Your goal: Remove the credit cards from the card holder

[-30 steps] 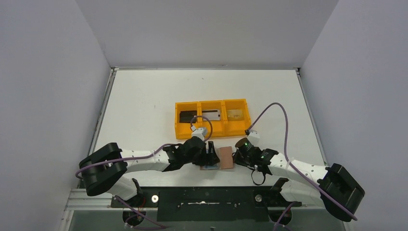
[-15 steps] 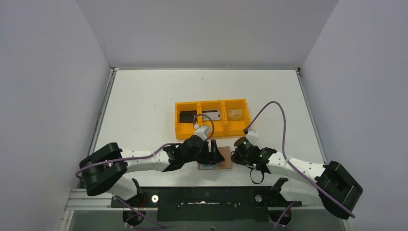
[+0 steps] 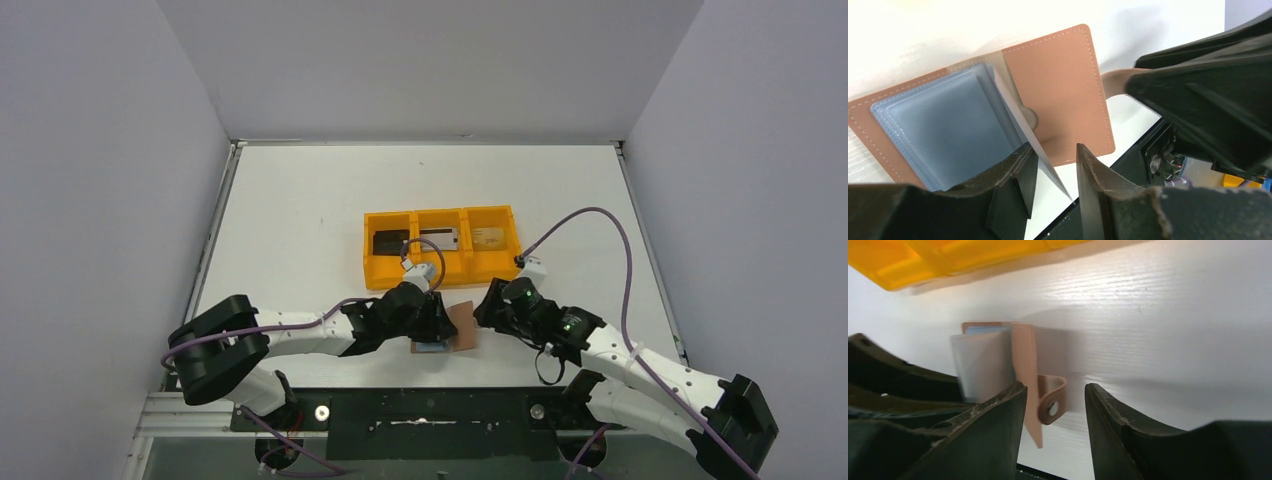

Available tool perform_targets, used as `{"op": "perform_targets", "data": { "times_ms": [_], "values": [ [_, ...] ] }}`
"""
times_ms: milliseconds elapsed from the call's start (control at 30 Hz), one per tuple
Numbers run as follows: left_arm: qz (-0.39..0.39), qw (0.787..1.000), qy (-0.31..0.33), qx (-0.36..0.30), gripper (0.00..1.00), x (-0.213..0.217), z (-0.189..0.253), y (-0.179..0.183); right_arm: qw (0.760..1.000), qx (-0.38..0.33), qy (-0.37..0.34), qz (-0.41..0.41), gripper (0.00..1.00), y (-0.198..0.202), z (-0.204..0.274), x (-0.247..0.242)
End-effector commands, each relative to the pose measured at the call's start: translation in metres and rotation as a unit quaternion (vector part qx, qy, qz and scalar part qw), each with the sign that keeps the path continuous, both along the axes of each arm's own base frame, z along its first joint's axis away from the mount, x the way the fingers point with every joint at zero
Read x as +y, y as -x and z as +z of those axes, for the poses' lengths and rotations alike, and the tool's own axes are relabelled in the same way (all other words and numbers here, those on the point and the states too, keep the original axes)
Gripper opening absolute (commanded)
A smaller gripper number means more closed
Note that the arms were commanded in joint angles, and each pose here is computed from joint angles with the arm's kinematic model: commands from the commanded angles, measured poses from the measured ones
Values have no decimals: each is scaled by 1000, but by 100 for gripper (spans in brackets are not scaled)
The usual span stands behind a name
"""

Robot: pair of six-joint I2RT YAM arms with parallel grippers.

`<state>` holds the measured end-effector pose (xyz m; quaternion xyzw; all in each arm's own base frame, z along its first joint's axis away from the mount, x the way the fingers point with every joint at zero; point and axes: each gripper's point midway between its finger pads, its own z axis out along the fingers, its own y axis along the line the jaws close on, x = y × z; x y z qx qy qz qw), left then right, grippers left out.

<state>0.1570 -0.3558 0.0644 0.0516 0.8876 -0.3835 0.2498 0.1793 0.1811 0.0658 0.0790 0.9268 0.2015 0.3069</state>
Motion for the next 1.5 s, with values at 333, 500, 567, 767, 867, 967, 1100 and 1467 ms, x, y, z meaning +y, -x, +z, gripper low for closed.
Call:
{"op": "perform_targets", "data": {
  "times_ms": [333,500,567,767,867,967,1100,1467],
  "values": [
    [-12,999,35,-22,15,-13,22,-4,993,-48,-78,72,29,-18,53,50],
    [-11,999,35,-22,11,-10,23,-3,995,-12,-38,89,26,-20,24,57],
    [-11,999,33,-21,10,-8,25,-2,997,9,-13,80,23,-19,10,53],
    [-25,999,40,-24,10,-6,31,6,993,42,-1,107,23,-2,-18,62],
    [-37,997,56,-29,19,-10,38,9,994,46,-3,103,22,3,-27,68],
    [-45,997,53,-25,31,-12,30,10,995,46,-17,89,22,4,-34,69],
    [-47,998,49,-10,34,-18,15,11,998,43,-8,33,23,0,-36,52],
    [-82,994,72,-10,37,-43,15,17,998,-26,-29,-55,30,-11,13,11]
  ]
}}
